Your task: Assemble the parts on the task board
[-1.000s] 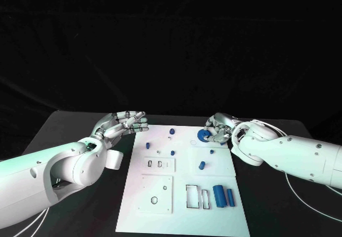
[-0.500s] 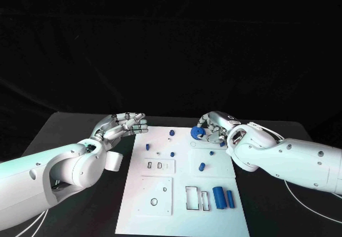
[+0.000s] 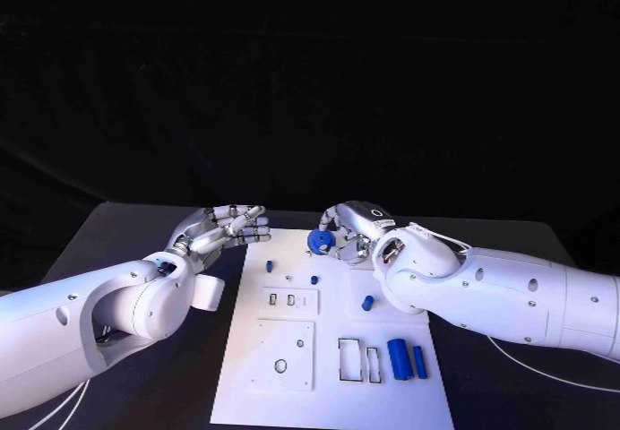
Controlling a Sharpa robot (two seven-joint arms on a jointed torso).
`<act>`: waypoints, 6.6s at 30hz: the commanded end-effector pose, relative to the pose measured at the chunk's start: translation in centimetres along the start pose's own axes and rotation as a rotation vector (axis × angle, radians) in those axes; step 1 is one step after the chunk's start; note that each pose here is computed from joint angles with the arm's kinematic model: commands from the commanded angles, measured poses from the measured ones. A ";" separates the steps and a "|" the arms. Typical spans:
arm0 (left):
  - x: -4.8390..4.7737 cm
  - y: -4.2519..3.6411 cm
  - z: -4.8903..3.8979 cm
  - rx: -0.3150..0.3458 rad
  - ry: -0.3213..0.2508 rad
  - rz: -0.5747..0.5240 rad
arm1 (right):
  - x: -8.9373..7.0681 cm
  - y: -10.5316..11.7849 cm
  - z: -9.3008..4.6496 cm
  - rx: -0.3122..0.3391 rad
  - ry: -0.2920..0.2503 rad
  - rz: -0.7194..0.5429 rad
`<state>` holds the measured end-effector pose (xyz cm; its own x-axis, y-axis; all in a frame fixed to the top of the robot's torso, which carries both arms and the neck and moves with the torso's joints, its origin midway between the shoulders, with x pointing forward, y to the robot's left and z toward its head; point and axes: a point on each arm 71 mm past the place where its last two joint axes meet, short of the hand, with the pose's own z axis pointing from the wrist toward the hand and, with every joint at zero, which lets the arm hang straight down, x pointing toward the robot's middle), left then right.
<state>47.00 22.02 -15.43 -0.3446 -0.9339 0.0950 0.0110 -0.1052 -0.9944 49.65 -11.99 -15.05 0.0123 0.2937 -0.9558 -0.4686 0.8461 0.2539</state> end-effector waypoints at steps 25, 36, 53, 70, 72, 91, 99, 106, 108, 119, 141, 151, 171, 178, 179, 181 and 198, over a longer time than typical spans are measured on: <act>0.45 -0.13 0.04 0.005 0.020 -0.005 | 3.6 1.4 1.6 -0.034 0.055 -0.086; 0.45 -0.13 0.02 0.004 0.020 -0.005 | 4.0 1.4 1.8 -0.035 0.068 -0.085; 0.41 -0.14 -0.08 -0.001 0.026 -0.007 | 4.3 1.0 1.8 -0.016 0.109 -0.035; 0.31 -0.15 -0.13 -0.003 0.029 -0.009 | 4.3 -0.5 1.5 0.038 0.141 -0.022; 0.29 -0.15 -0.14 -0.003 0.029 -0.009 | 4.2 -0.7 1.4 0.041 0.135 -0.023; 0.01 -0.14 -0.14 -0.002 0.021 -0.005 | -0.4 -4.0 -3.2 0.087 0.035 0.124; -0.11 -0.11 -0.10 -0.001 0.016 -0.003 | -2.8 -9.7 -6.6 0.160 0.134 0.226; -0.13 -0.03 0.01 -0.002 0.016 -0.003 | -3.3 -13.3 -8.2 0.186 0.145 0.201; -0.13 0.00 0.05 -0.002 0.016 -0.004 | -3.2 -14.1 -8.3 0.194 0.145 0.189; -0.10 0.12 0.27 -0.003 0.018 -0.004 | -1.7 -15.7 -8.3 0.201 0.157 0.174; -0.20 0.14 0.24 -0.006 0.017 -0.004 | -0.2 -15.6 -7.5 0.201 0.160 0.179; -0.22 0.14 0.21 -0.008 0.017 -0.004 | 0.4 -15.5 -7.5 0.202 0.175 0.179; -0.32 0.15 0.18 -0.010 0.016 -0.003 | 0.4 -15.5 -7.2 0.219 0.148 0.202; -0.31 0.15 0.18 -0.011 0.016 -0.003 | 0.6 -15.5 -7.1 0.229 0.141 0.208; -0.32 0.15 0.18 -0.011 0.016 -0.003 | 0.6 -15.5 -7.1 0.230 0.141 0.209; -0.32 0.15 0.18 -0.011 0.016 -0.003 | 0.6 -15.5 -7.1 0.231 0.141 0.209; -0.34 0.16 0.15 -0.014 0.017 -0.004 | 0.5 -15.5 -7.0 0.241 0.090 0.208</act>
<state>47.34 22.51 -15.74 -0.3406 -0.9355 0.0934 -0.0068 -0.0969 -0.9953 50.68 -28.06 -20.64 -0.1727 0.4308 -0.8858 -0.2316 0.8563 0.4616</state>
